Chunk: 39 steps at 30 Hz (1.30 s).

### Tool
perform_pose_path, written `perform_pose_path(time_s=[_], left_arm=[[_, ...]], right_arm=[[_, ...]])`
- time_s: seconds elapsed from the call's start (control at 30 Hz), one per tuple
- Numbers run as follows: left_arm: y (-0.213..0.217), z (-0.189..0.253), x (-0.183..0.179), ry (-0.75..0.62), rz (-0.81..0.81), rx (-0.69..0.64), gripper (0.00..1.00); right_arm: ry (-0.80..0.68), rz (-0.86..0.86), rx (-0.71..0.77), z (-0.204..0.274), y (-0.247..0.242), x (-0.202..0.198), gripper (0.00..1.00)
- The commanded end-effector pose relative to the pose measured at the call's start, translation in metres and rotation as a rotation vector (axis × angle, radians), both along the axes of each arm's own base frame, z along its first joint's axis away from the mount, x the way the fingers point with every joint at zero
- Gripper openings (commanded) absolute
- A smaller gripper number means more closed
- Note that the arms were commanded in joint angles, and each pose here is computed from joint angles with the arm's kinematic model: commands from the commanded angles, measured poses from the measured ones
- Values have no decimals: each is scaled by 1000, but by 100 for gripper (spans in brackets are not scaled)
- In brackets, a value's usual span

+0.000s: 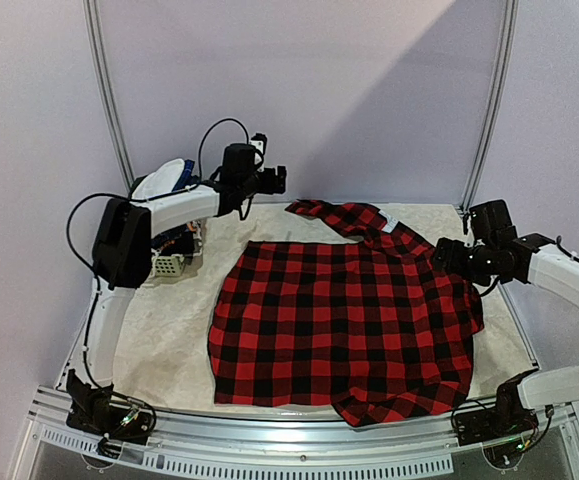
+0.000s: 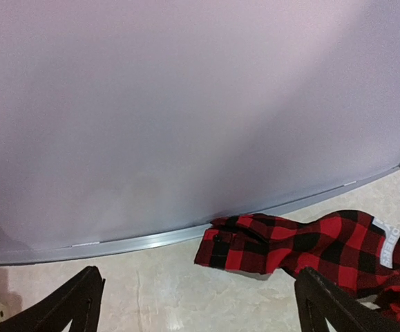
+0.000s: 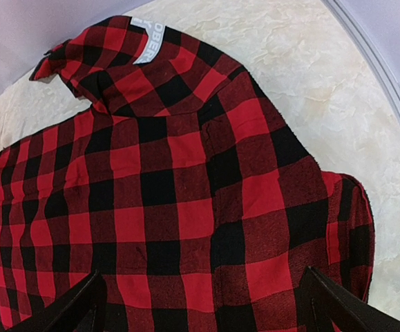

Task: Fold and stack the mixed laundry pile
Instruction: Adjust the flattened shirt at the center of the board.

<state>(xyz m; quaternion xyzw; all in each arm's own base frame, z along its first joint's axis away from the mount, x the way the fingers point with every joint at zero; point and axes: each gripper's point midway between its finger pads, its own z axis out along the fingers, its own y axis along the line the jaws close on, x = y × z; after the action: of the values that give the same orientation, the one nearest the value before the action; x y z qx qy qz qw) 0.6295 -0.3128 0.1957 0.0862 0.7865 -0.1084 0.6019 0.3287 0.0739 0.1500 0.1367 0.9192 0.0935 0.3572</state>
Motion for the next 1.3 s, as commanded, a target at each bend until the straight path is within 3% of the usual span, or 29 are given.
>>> perform_pose_path(time_s=[0.0,0.47,0.63,0.9,1.27], left_arm=[[7,25,-43,92,-29,32,94],[32,-78,-208,548,-56,223,77],[38,-105,-242,629,-74,234,73],[49,-156,-254,724,-29,287,68],[79,-197,-228,789,71,297,62]], right_arm=[[28,20,-13,-4,8,-1,98],[207,-67,-104,-65,9,-7,99],[263,-78,-149,-86,7,-4,99],[363,-70,-206,-117,4,17,99],[457,-55,-215,-144,-7,61,99]])
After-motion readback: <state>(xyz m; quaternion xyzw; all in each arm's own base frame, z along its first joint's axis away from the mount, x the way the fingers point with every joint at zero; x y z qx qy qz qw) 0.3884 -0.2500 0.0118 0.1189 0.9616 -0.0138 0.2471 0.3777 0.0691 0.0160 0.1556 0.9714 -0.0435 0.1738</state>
